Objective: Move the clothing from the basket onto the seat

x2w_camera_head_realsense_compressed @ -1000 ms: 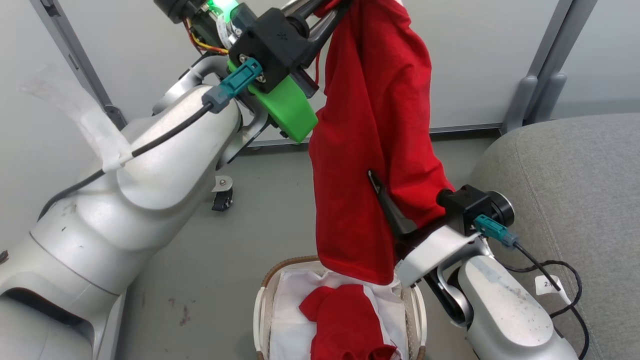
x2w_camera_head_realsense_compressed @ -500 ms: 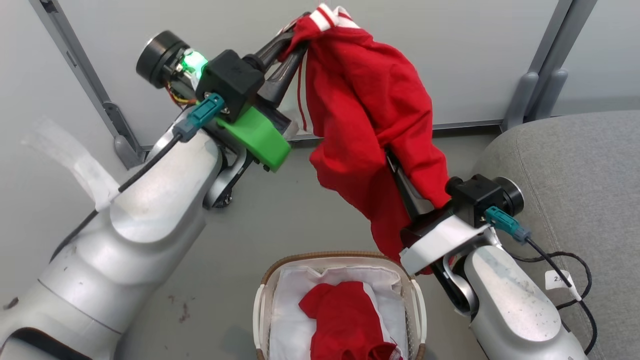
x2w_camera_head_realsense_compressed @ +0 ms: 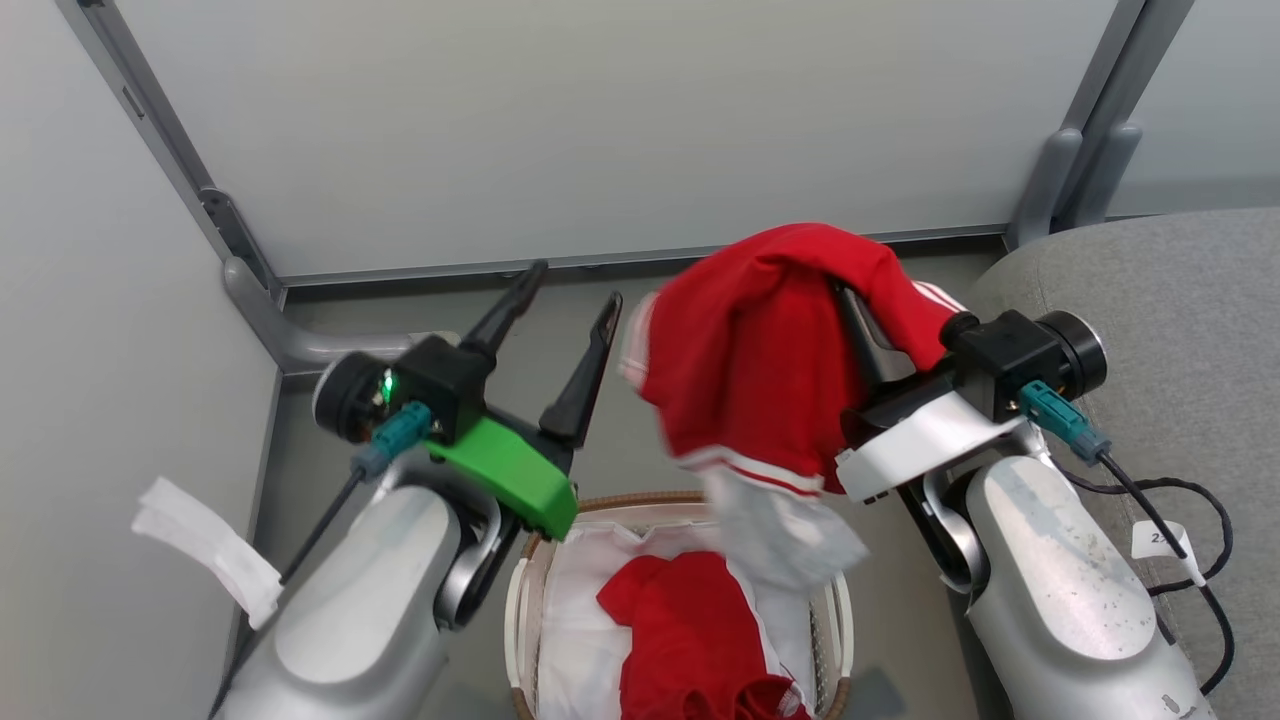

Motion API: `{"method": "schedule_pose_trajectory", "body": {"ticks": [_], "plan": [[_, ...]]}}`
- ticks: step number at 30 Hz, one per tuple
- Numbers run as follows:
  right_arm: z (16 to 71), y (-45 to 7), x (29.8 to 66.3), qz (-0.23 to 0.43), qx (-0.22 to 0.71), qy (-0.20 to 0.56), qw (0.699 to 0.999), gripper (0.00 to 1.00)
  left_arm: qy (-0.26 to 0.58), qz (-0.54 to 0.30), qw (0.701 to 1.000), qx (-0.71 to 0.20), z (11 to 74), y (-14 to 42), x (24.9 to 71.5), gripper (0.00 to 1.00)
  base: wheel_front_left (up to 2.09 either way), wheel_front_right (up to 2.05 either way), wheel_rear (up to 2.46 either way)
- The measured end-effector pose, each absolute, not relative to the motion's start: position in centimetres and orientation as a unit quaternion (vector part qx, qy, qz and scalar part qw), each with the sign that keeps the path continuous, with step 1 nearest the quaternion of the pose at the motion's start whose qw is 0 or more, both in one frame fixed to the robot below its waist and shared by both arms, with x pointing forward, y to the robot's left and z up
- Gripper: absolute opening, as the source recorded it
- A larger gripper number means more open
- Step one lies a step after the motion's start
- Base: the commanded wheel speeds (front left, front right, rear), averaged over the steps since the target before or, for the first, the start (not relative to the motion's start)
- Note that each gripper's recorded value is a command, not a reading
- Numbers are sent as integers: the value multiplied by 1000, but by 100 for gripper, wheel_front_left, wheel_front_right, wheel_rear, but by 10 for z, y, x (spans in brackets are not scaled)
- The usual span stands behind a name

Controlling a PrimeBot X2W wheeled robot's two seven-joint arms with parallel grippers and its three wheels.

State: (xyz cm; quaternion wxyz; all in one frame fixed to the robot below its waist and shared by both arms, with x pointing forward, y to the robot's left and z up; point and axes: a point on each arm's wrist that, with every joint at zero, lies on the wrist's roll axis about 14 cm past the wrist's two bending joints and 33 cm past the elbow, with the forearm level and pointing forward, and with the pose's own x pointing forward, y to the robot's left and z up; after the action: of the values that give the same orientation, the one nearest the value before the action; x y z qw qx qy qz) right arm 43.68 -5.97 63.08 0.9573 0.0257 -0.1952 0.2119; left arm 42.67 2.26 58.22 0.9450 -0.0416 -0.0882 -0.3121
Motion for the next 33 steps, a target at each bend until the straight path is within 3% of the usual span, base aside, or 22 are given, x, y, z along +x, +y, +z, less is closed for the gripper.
{"method": "schedule_pose_trajectory", "body": {"ticks": [8,20,33], "plan": [[625,-72,444,193,13,-190,963,0,-14,-287,953,-97,522,24,404,100,0,0,0],[616,-84,446,176,4,-179,968,0,18,-274,955,-113,493,19,388,100,0,0,0],[609,-145,434,99,-21,-165,981,0,21,-359,927,-101,493,-40,376,100,0,0,0]]}}
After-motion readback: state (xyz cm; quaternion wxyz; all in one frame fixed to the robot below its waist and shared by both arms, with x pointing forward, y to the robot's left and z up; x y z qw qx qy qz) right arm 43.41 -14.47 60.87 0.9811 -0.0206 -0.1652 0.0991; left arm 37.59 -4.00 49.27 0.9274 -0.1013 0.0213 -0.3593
